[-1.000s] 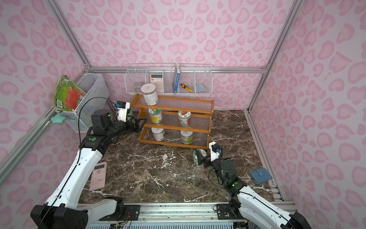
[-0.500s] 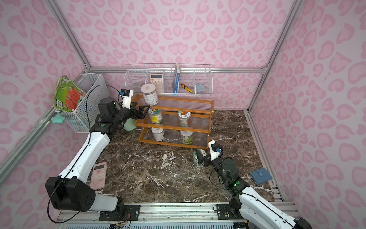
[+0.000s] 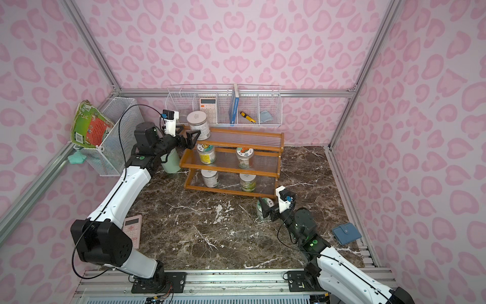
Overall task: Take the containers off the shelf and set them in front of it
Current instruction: 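Pick up a container from the shelf.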
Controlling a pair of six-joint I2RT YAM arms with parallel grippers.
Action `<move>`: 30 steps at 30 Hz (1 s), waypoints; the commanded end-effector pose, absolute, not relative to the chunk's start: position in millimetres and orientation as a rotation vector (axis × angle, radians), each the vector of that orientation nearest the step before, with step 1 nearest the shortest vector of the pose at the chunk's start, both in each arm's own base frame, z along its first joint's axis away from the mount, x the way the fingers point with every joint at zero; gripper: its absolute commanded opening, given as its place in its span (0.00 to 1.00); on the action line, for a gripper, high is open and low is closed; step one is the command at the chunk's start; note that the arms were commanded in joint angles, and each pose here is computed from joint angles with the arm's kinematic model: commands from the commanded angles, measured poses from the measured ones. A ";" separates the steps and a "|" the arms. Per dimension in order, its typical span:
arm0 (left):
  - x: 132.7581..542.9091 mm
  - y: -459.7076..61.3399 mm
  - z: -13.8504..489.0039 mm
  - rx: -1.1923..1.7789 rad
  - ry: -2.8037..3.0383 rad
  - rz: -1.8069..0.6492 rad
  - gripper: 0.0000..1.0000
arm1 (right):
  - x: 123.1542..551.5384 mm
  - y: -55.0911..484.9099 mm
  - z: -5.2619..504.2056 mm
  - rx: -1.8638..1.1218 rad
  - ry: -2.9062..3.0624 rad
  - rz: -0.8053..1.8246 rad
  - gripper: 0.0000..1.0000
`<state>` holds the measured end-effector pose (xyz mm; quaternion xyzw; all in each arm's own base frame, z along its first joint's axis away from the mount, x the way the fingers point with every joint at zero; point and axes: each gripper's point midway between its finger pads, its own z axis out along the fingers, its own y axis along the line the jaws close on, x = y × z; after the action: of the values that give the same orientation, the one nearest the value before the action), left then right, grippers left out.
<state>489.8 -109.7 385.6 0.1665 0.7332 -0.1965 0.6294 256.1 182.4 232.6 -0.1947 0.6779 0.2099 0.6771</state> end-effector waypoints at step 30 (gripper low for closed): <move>539.0 -130.8 399.3 0.423 1.585 -0.453 0.95 | 264.6 186.5 227.7 -0.438 1.531 0.452 0.99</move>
<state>537.1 -129.7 389.7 0.1811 0.7120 -0.2029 0.6474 263.6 187.1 217.5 -0.1984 0.6931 0.2019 0.6630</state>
